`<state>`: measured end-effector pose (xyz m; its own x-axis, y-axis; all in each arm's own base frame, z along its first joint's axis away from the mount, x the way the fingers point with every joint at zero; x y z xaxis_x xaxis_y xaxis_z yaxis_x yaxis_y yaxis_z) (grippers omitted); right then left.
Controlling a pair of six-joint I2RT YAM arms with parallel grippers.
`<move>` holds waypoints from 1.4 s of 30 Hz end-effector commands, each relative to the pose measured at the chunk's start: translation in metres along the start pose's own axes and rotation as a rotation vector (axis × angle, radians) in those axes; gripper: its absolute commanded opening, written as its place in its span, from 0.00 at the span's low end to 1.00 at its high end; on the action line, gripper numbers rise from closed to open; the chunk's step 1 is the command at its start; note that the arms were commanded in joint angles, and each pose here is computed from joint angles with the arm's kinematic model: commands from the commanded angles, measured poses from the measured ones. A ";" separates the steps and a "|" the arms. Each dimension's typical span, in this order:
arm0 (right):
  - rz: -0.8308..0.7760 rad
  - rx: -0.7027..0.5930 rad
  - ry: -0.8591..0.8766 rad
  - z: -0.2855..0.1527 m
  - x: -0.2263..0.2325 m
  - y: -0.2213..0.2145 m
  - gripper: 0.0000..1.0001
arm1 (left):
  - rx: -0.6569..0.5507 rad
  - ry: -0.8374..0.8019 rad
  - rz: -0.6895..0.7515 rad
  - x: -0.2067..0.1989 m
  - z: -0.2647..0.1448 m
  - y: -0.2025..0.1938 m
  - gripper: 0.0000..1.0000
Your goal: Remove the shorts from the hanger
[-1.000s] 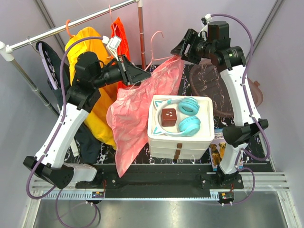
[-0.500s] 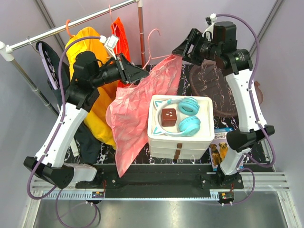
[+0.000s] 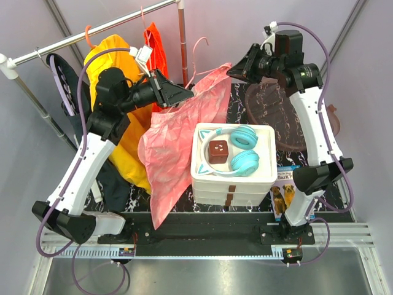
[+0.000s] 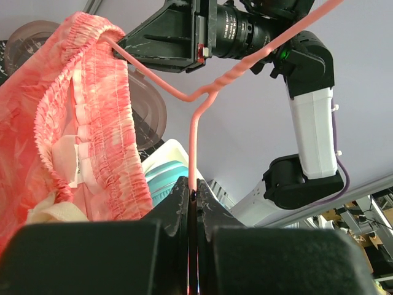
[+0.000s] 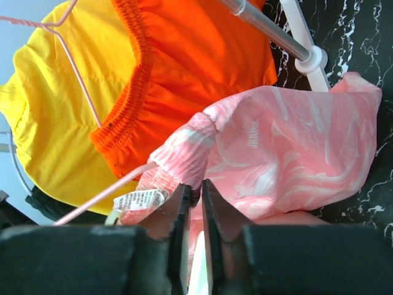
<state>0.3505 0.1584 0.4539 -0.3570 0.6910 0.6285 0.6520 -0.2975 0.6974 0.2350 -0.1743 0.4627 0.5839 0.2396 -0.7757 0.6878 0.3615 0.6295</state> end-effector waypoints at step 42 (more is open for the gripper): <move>-0.107 0.061 0.317 -0.015 0.051 -0.002 0.00 | -0.292 0.028 0.258 -0.012 0.017 0.054 0.00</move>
<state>0.3443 0.1841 0.4535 -0.4851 0.5779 0.6563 0.7150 -0.1700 0.6782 0.2563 -0.1687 0.4830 0.6647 0.4019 -0.6298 0.4596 0.4446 0.7688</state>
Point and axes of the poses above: each gripper's point midway between its finger pads, its own z axis out along the fingers, its own x axis along the line the jaws close on, y = z × x, the point moved 10 cm from there along -z, back along the fingers, and after that the axes turned 9 degrees about -z, right-handed, at the moved point
